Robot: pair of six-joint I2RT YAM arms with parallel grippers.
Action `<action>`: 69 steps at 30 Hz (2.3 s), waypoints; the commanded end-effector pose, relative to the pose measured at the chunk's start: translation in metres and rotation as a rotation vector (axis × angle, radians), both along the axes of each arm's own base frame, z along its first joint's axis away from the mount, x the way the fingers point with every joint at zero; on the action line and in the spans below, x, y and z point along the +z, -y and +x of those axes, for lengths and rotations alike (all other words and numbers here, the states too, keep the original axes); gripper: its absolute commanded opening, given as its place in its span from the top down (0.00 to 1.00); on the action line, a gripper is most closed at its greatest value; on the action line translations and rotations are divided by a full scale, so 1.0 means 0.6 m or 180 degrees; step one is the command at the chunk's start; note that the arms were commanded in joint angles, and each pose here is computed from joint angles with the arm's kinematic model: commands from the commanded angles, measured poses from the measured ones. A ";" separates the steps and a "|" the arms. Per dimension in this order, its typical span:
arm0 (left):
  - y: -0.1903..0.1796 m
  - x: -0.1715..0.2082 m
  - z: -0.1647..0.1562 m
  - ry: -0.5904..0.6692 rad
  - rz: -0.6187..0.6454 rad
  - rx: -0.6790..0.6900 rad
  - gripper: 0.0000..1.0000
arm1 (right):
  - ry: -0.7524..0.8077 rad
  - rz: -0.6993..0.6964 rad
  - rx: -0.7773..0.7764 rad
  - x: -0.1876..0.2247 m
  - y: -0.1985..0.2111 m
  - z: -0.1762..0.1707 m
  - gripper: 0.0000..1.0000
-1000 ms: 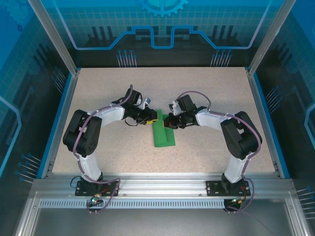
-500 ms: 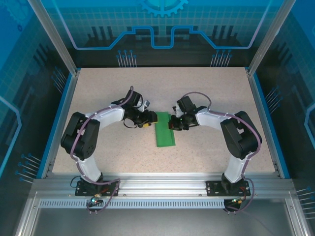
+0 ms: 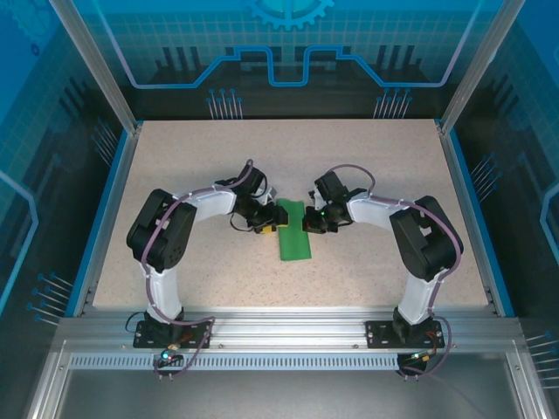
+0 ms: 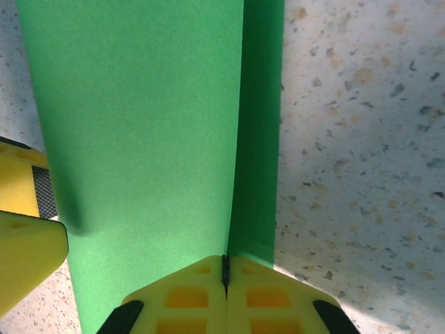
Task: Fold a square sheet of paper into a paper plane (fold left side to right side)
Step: First fold in half a square sheet of paper at the center of the table.
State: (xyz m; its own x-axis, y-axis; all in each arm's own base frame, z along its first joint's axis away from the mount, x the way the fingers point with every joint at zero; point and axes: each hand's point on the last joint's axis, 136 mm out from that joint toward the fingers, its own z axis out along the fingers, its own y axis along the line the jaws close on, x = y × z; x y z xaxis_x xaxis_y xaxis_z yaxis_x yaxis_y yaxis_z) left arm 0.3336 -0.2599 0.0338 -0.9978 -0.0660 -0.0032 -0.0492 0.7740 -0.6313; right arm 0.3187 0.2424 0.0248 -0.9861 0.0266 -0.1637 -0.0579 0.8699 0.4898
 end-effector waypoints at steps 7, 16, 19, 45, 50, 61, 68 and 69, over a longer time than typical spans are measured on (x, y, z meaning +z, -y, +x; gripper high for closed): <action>-0.002 -0.029 -0.007 -0.0187 0.0257 0.0015 0.55 | -0.0054 -0.0130 -0.0021 -0.015 0.016 -0.001 0.93; 0.000 -0.047 -0.012 -0.0256 0.0388 -0.0030 0.57 | 0.0091 -0.0191 -0.0110 -0.003 0.034 0.002 0.79; 0.001 -0.052 -0.014 -0.0279 0.0413 -0.0047 0.57 | 0.0198 -0.0217 -0.0198 0.010 0.050 0.005 0.71; -0.007 -0.072 -0.023 -0.0324 0.0625 -0.0136 0.62 | 0.0717 -0.0159 -0.1054 0.066 0.162 -0.008 0.21; -0.006 -0.071 -0.024 -0.0317 0.0630 -0.0151 0.62 | 0.0708 -0.0164 -0.1055 0.064 0.163 -0.009 0.21; 0.003 -0.076 -0.023 -0.0338 0.0656 -0.0189 0.61 | 0.0700 -0.0140 -0.1029 0.065 0.161 -0.011 0.21; 0.010 -0.078 -0.022 -0.0351 0.0657 -0.0205 0.61 | 0.0693 -0.0112 -0.0999 0.066 0.159 -0.015 0.21; 0.011 -0.078 -0.022 -0.0354 0.0656 -0.0208 0.61 | 0.0695 -0.0110 -0.0995 0.066 0.158 -0.015 0.21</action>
State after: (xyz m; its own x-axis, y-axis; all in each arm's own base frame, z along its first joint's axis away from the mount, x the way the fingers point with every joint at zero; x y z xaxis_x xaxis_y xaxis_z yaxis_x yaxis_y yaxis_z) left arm 0.3347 -0.2583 0.0180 -0.9959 -0.0623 0.0654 -0.0866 0.8653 -0.4938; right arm 0.3098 0.1506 0.0601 -0.8806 0.2976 -0.3687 0.1126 0.8873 0.4472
